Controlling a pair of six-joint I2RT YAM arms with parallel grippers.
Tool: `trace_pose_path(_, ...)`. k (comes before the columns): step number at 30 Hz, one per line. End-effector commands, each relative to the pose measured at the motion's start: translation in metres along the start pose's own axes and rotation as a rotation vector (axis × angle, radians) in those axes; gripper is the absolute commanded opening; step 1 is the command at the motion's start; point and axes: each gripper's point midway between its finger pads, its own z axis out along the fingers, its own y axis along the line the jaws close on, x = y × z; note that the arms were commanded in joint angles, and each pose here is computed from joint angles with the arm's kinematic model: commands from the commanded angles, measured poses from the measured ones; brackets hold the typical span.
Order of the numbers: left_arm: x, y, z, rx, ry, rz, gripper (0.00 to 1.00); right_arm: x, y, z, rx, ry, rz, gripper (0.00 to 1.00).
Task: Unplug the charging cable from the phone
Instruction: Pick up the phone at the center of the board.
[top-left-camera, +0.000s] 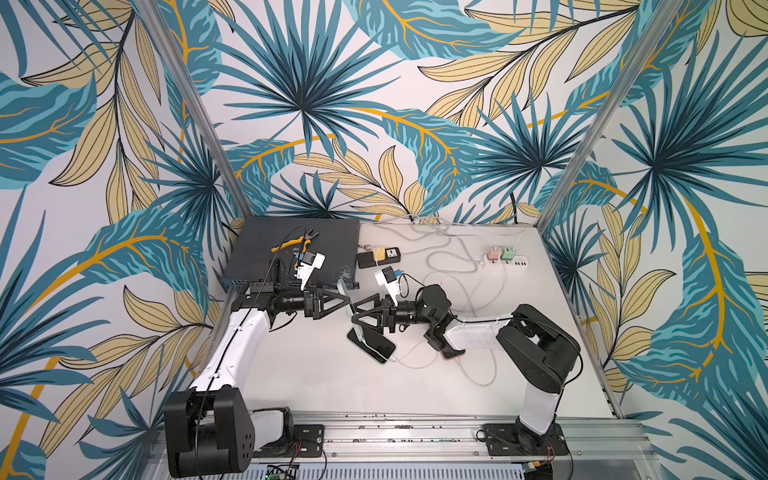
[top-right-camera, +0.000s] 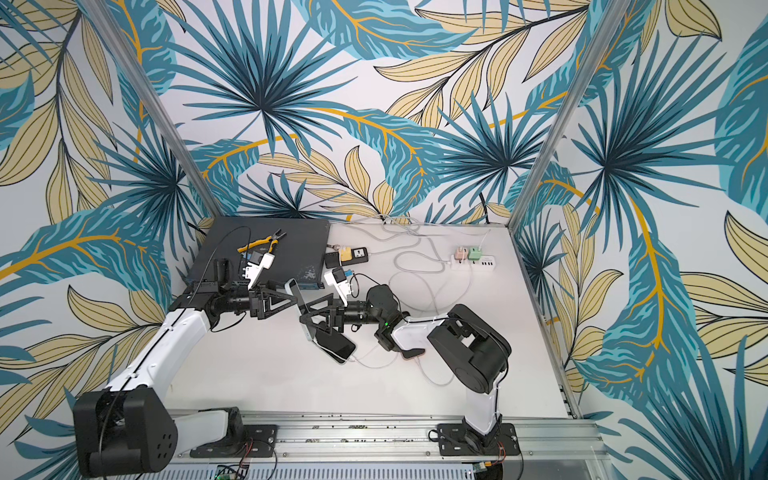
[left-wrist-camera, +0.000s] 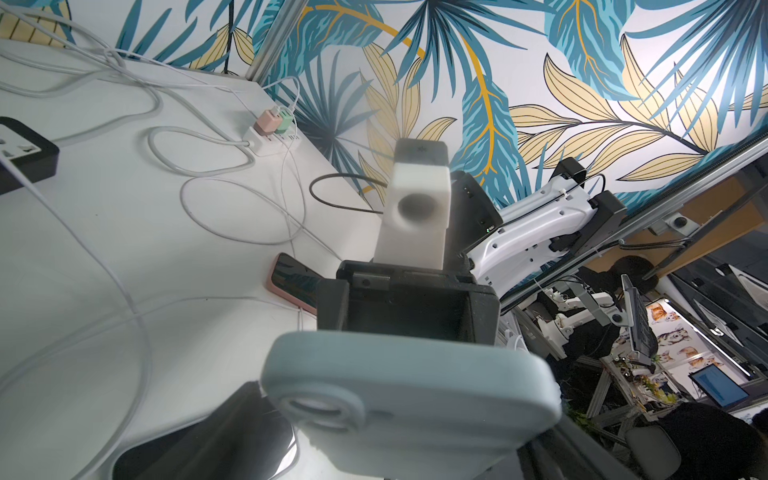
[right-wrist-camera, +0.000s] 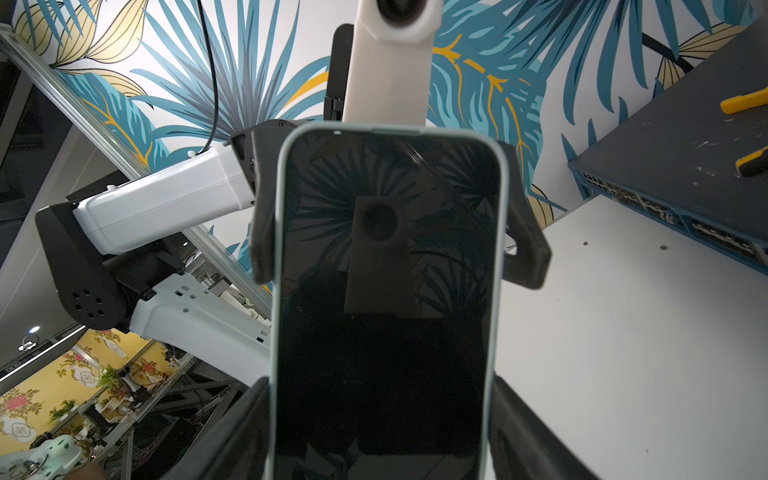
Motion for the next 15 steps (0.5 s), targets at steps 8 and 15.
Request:
trace_pose_path(8,0.0033,0.0031,0.0019,0.016,0.002,0.016,0.8,-0.0072,0.0154,0.0043,-0.059,-0.035,-0.063,0.49)
trace_pose_path(15,0.0052,0.0051,0.0014,-0.005,0.006,0.04,0.55,-0.0048,0.01,0.0034,-0.03,-0.028,-0.052,0.62)
